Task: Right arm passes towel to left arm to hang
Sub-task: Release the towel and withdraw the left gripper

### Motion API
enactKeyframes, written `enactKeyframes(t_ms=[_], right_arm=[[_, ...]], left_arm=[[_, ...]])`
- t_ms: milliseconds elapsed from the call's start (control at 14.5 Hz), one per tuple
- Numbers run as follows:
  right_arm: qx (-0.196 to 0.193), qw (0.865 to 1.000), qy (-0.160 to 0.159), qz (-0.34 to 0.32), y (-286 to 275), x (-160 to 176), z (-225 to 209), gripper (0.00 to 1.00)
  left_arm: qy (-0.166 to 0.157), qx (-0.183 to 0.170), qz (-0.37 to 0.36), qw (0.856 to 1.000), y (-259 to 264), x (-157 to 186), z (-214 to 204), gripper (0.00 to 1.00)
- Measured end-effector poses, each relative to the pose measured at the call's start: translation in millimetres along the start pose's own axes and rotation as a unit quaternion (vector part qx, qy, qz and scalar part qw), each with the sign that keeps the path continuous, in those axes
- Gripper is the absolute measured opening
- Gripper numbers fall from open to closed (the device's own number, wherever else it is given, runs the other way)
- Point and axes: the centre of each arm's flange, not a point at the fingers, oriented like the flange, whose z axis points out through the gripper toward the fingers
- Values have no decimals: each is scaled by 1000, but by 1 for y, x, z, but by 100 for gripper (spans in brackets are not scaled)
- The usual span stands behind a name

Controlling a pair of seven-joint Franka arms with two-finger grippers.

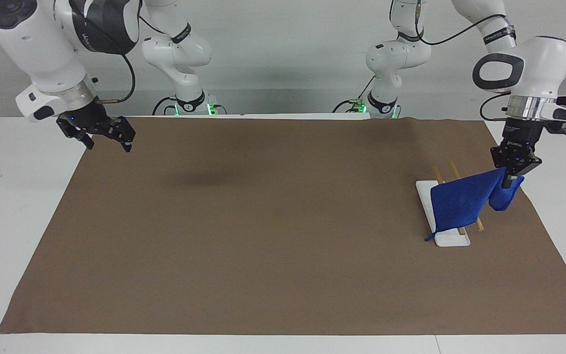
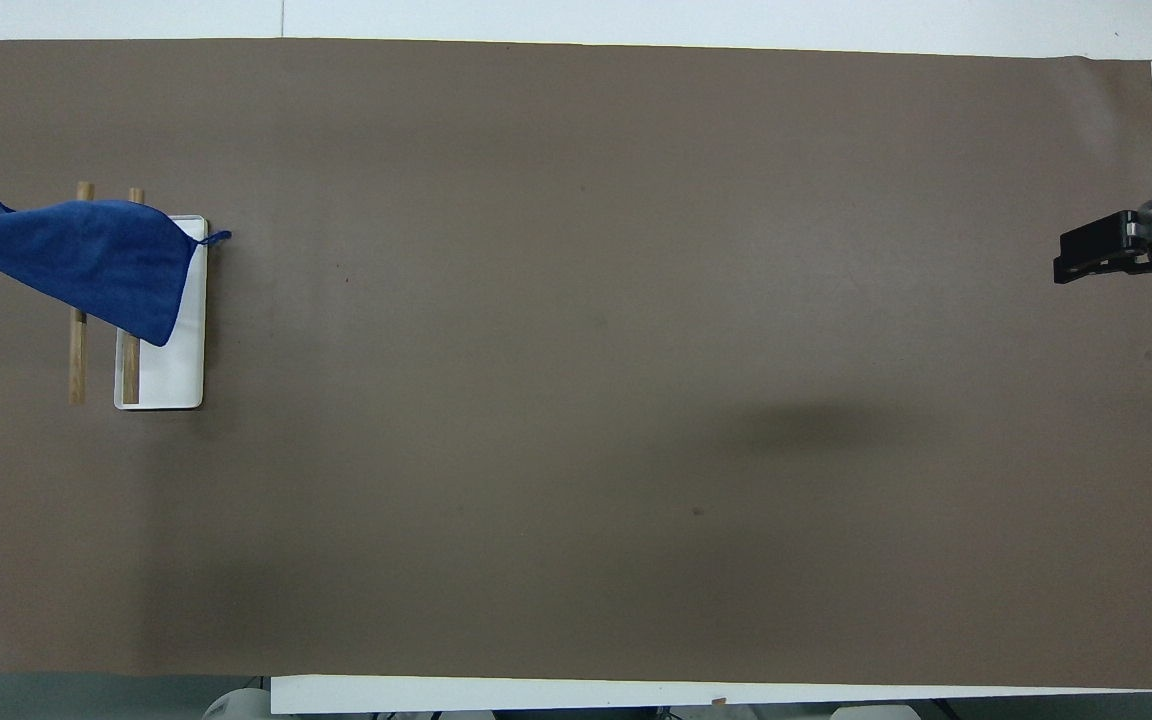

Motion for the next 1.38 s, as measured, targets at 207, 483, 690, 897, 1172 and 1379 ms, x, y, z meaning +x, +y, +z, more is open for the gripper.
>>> enactKeyframes(t_ms=[207, 483, 690, 897, 1172, 1379], right_arm=[[0, 1000, 1, -1, -1, 0, -1, 100], [0, 1000, 8, -2, -2, -3, -9, 100], [1, 1000, 9, -3, -3, -4, -10, 100], [1, 1000, 9, -3, -3, -4, -10, 100], [1, 1000, 9, -3, -3, -4, -10, 100], [1, 1000, 9, -3, -3, -4, -10, 100]], left_arm=[[3, 1, 49, 999, -2, 6, 0, 2], [4, 28, 96, 995, -22, 31, 9, 2], [4, 42, 103, 994, -36, 43, 14, 5], [4, 44, 104, 994, -38, 45, 16, 36], [3, 39, 127, 991, -26, 46, 11, 81], [-4, 69, 187, 980, 13, 47, 2, 100]])
